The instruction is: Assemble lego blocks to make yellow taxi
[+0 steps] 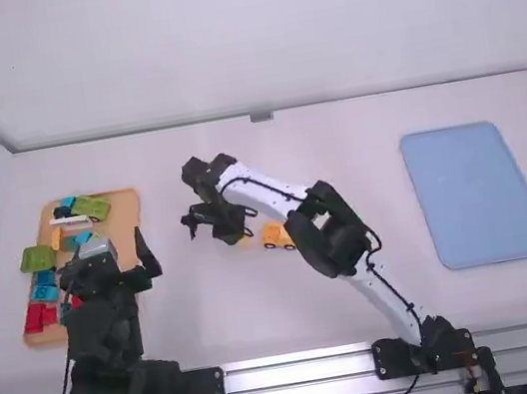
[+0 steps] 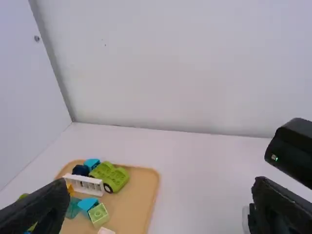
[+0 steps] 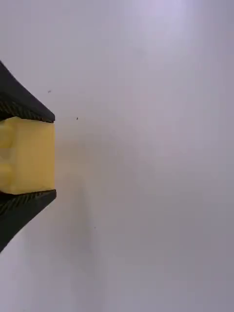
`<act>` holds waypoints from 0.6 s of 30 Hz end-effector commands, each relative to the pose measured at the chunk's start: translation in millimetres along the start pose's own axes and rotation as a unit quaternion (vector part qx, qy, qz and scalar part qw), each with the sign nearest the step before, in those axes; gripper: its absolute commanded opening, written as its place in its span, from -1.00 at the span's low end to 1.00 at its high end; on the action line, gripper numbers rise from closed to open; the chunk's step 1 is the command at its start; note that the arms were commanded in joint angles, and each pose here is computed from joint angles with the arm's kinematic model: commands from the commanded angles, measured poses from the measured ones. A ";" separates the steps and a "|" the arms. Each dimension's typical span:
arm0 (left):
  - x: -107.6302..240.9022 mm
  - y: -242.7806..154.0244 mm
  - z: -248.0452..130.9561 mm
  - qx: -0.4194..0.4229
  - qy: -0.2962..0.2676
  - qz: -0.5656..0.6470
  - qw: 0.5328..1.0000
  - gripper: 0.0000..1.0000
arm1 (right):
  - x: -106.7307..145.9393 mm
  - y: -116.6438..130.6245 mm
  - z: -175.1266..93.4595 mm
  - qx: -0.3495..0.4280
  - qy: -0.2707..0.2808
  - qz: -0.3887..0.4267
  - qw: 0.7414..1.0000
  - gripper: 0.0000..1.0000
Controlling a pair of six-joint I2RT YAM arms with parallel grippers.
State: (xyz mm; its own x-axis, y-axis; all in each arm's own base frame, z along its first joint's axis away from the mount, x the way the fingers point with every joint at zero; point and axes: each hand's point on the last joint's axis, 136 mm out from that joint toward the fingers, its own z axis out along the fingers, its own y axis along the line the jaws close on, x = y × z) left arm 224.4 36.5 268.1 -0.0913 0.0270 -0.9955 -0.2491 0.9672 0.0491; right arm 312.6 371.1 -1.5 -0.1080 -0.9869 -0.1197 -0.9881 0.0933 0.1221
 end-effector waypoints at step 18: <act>4.2 0.2 0.2 -0.002 0.003 -0.006 1.000 0.98 | -5.7 -7.0 -1.3 0.007 -0.011 -0.002 1.000 0.50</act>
State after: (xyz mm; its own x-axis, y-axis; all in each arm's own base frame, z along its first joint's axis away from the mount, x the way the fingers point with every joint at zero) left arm 224.3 36.5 268.0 -0.0908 0.0238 -0.9956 -0.2494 0.9673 0.0458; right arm 311.0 367.8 -8.2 -0.1088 -0.9879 -0.1105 -0.9872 0.0944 0.1283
